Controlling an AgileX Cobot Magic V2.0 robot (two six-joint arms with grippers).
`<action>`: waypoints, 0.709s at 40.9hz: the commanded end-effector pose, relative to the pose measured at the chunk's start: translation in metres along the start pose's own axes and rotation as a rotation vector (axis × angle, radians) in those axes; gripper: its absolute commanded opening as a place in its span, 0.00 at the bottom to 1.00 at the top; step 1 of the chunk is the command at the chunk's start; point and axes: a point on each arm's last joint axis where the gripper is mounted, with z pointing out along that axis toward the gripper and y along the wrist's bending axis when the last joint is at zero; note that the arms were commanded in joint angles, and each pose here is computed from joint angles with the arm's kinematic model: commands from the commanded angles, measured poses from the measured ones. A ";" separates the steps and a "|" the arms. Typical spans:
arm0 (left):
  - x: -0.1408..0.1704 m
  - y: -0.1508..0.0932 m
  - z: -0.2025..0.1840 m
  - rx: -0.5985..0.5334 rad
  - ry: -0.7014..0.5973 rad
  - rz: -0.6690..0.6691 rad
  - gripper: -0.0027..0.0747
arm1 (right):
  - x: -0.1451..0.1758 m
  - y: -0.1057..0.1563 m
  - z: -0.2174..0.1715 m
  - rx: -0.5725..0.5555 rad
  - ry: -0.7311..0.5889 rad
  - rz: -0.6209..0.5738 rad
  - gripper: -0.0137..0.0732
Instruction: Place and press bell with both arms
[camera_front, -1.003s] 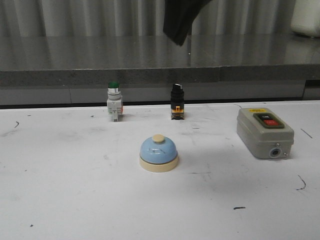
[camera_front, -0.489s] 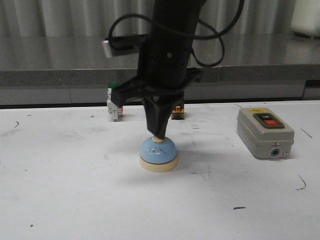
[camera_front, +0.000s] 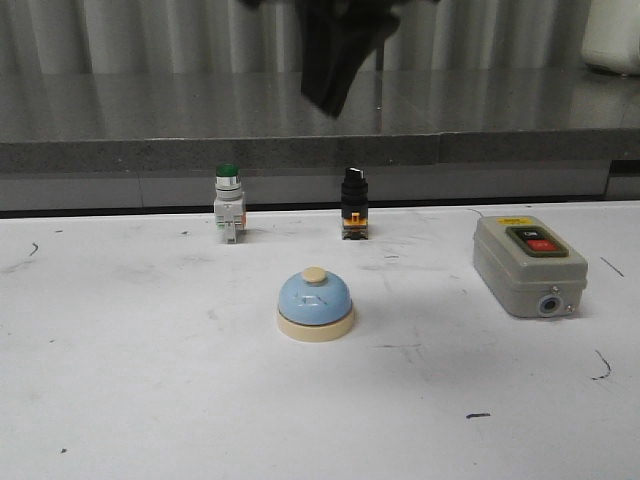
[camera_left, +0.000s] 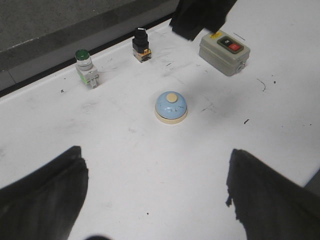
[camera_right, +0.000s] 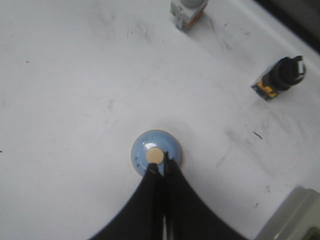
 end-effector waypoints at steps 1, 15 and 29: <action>-0.012 0.000 -0.005 0.006 -0.094 -0.018 0.75 | 0.006 -0.007 -0.064 0.034 -0.176 0.007 0.08; -0.012 0.000 -0.005 0.006 -0.094 -0.018 0.75 | 0.088 -0.016 -0.142 0.110 -0.345 0.063 0.08; -0.012 0.000 -0.005 0.006 -0.094 -0.018 0.75 | 0.169 -0.002 -0.169 0.123 -0.448 0.057 0.08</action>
